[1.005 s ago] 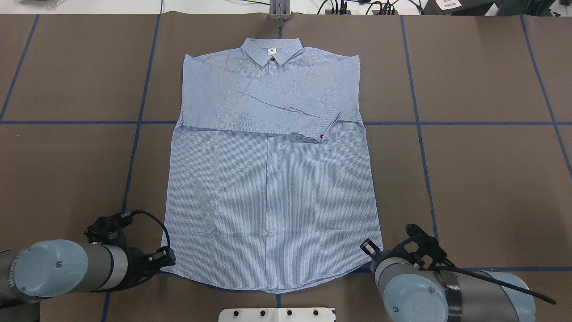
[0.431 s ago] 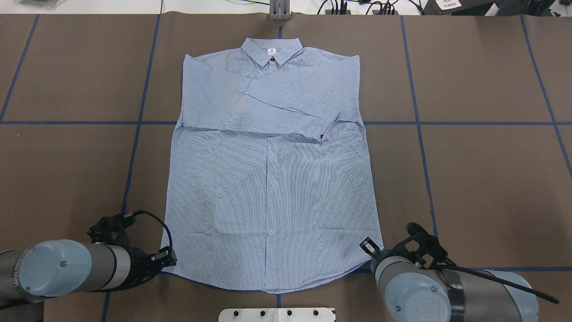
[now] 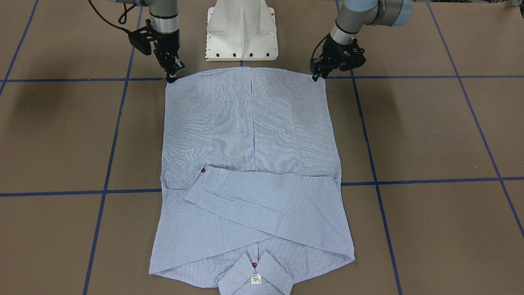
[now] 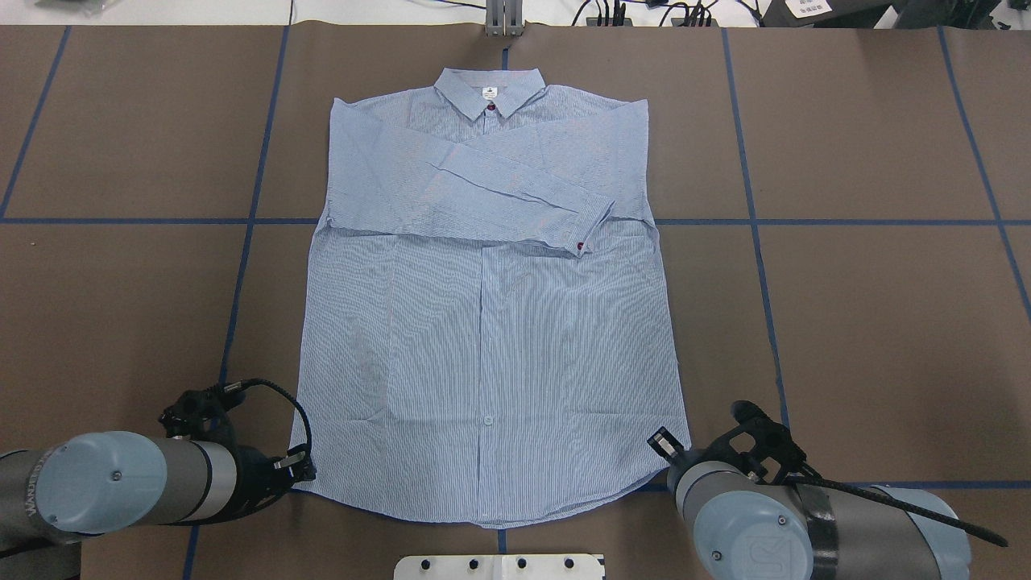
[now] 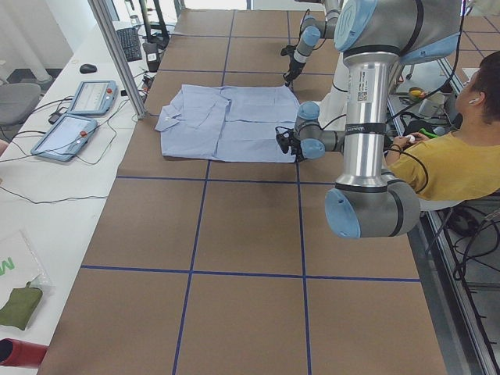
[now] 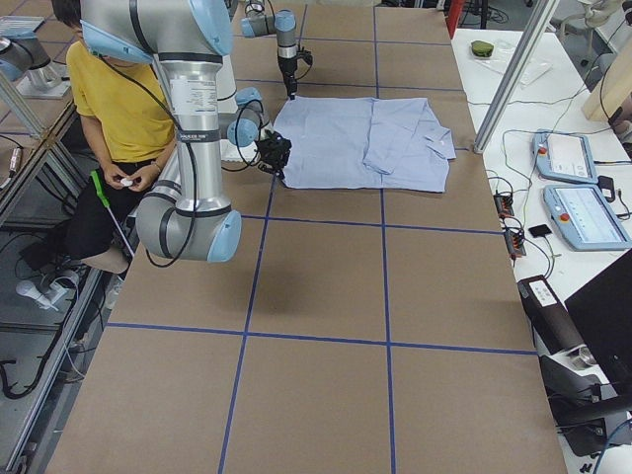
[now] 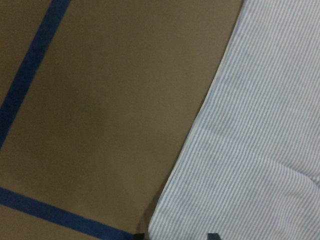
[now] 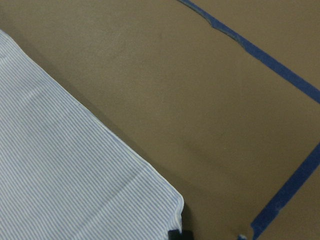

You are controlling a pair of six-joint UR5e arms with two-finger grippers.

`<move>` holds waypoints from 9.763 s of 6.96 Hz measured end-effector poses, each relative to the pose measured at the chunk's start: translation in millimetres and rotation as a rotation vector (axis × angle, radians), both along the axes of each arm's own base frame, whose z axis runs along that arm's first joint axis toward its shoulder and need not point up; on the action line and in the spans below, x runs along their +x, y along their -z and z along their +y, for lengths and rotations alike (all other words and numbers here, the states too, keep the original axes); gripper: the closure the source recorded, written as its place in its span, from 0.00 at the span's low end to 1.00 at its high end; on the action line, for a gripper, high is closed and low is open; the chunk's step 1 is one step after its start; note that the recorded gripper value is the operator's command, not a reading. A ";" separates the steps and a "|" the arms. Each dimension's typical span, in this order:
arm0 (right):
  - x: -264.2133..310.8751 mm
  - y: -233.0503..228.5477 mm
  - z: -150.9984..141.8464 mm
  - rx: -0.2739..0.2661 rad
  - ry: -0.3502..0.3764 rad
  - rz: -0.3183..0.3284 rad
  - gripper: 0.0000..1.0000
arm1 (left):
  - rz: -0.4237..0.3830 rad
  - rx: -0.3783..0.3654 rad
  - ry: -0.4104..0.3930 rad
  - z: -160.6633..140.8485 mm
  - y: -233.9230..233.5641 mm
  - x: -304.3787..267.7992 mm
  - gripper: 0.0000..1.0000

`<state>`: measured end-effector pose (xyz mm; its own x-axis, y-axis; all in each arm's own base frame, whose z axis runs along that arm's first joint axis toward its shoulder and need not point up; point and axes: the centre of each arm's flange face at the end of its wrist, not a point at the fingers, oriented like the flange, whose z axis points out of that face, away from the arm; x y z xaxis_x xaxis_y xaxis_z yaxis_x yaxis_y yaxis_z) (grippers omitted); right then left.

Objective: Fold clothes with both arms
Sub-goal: 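Grasp both hem corners with the left and right grippers, then lift the hem with both grippers and fold it up toward the collar, then lower the right gripper to the folded shirt's corner nearest it and grasp, then drag the shirt corner toward the robot with the right gripper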

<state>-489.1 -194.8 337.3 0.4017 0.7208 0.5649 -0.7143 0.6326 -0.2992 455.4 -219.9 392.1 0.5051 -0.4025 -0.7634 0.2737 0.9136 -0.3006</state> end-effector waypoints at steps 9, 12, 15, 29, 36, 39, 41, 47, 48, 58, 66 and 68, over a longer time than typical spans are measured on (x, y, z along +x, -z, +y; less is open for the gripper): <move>1.0 4.4 0.0 0.002 -0.001 -0.010 1.00 | -0.009 -0.001 0.002 -0.7 -4.3 -2.2 1.00; 14.1 20.6 -2.0 0.005 -0.009 -0.049 1.00 | 0.059 0.010 0.014 -1.9 30.3 -23.1 1.00; 70.6 50.0 -7.5 0.015 -0.036 -0.127 1.00 | 0.211 -0.009 0.055 5.3 112.8 -91.7 1.00; 62.1 54.3 -397.1 0.136 -0.408 -0.233 1.00 | 0.180 0.018 0.446 -388.1 81.3 -103.6 1.00; 18.5 7.3 -481.6 0.110 -0.313 -0.152 0.57 | -0.019 0.222 0.494 -487.9 -2.5 -52.5 0.00; 38.6 7.1 -497.8 0.109 -0.349 -0.160 0.46 | -0.016 0.276 0.457 -485.7 8.5 -58.5 0.00; 38.1 12.3 -493.3 0.116 -0.335 -0.193 0.38 | 0.055 0.270 0.400 -467.5 17.2 -82.9 0.00; 56.7 -38.5 -284.1 0.053 -0.113 -0.371 0.23 | 0.117 0.285 0.381 -432.8 29.2 -111.2 0.00; 50.1 -46.0 -274.3 0.057 -0.108 -0.368 0.27 | 0.117 0.285 0.381 -432.6 29.1 -110.8 0.00; 104.1 -9.6 -144.7 -0.058 -0.098 -0.531 1.00 | 0.176 0.291 0.388 -417.7 57.2 -110.6 0.00; 155.6 46.3 -88.2 -0.245 0.231 -0.682 0.00 | 0.309 0.112 0.214 -274.1 52.5 -46.1 0.13; 151.7 33.2 -197.1 -0.067 0.089 -0.635 0.00 | 0.297 0.028 0.226 -213.6 48.0 13.9 0.14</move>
